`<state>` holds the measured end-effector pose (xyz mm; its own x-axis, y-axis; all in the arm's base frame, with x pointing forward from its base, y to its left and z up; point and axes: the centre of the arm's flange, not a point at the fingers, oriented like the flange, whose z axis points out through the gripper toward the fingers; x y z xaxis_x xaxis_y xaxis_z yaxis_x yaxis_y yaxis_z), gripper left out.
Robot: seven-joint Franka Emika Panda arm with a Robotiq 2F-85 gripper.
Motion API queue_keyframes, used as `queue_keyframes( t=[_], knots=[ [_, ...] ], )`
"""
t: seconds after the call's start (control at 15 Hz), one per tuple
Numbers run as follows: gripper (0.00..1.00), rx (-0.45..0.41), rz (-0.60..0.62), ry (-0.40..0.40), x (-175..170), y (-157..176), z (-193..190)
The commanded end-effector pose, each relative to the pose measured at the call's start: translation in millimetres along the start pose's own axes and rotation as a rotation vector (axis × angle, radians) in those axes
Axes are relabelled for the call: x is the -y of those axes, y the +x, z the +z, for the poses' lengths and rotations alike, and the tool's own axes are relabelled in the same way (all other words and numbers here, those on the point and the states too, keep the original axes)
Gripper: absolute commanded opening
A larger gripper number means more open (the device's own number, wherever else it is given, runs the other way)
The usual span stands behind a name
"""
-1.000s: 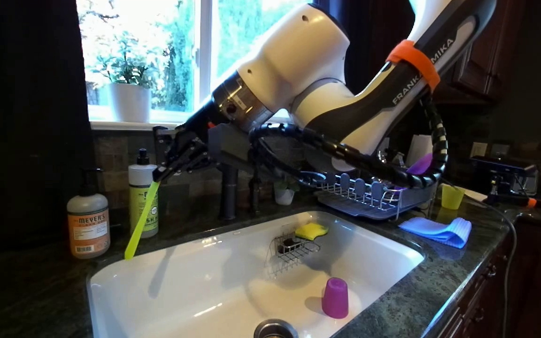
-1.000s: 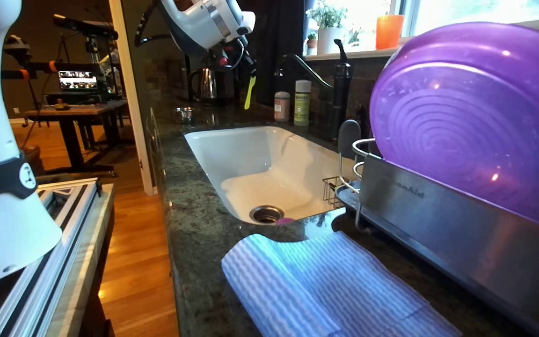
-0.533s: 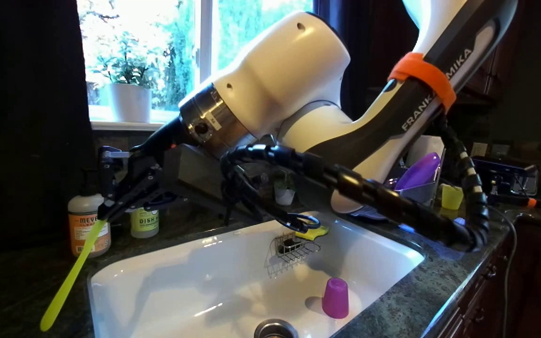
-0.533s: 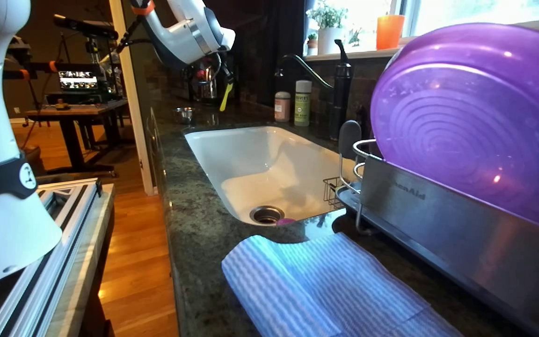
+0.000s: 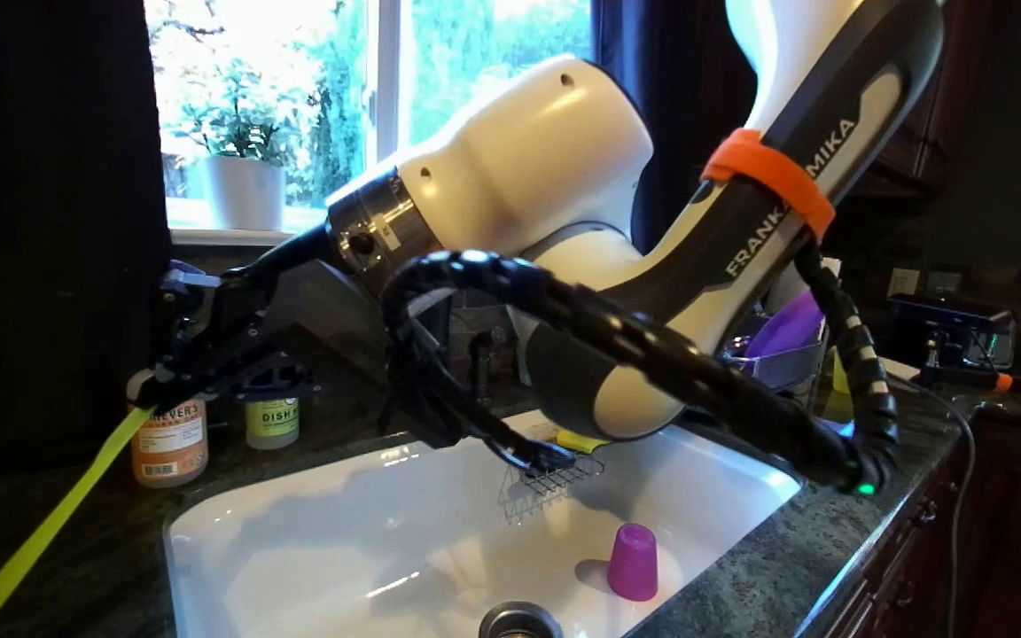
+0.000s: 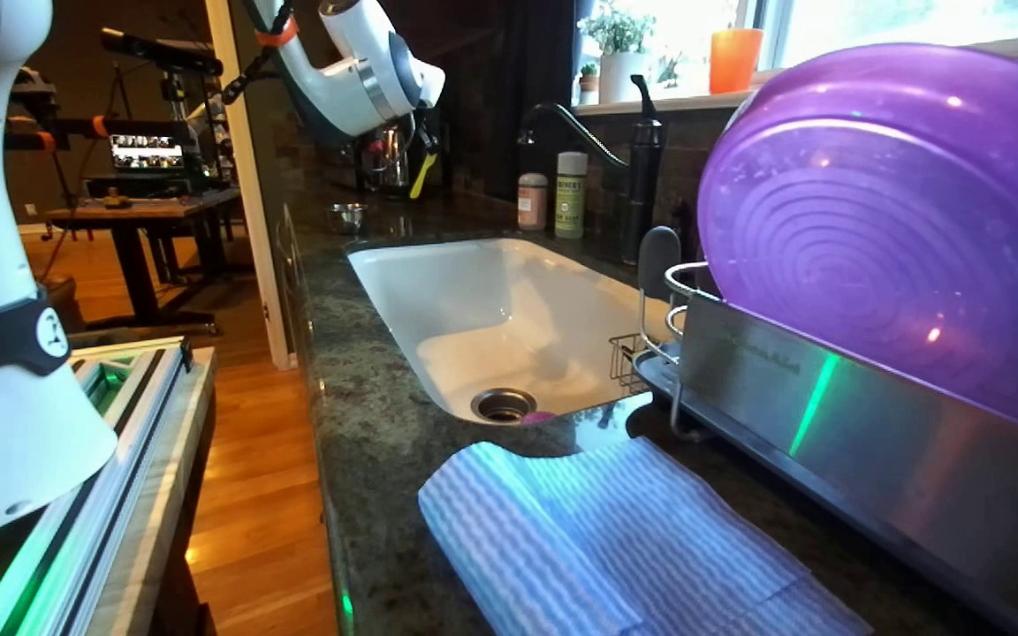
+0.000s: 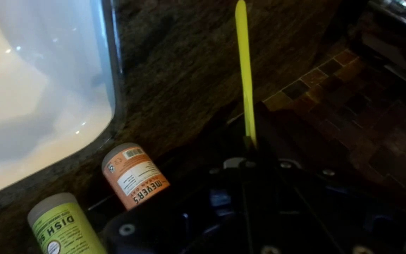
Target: Rotate the water faucet to the left and remove the yellow knife from the sink and place it on the counter top
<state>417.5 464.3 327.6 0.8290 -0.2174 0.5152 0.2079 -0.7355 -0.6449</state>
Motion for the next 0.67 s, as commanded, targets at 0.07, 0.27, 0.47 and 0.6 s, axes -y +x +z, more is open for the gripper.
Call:
queue_keyframes(
  t=[0.07,0.27,0.47,0.6],
  knots=[
    [0.01,0.005,0.148,0.047,-7,-9,53],
    [0.01,0.006,0.203,0.018,-12,-13,72],
    [0.01,0.016,0.234,0.007,-18,-14,86],
    [0.01,0.03,0.246,0.006,-21,-16,95]
  ],
)
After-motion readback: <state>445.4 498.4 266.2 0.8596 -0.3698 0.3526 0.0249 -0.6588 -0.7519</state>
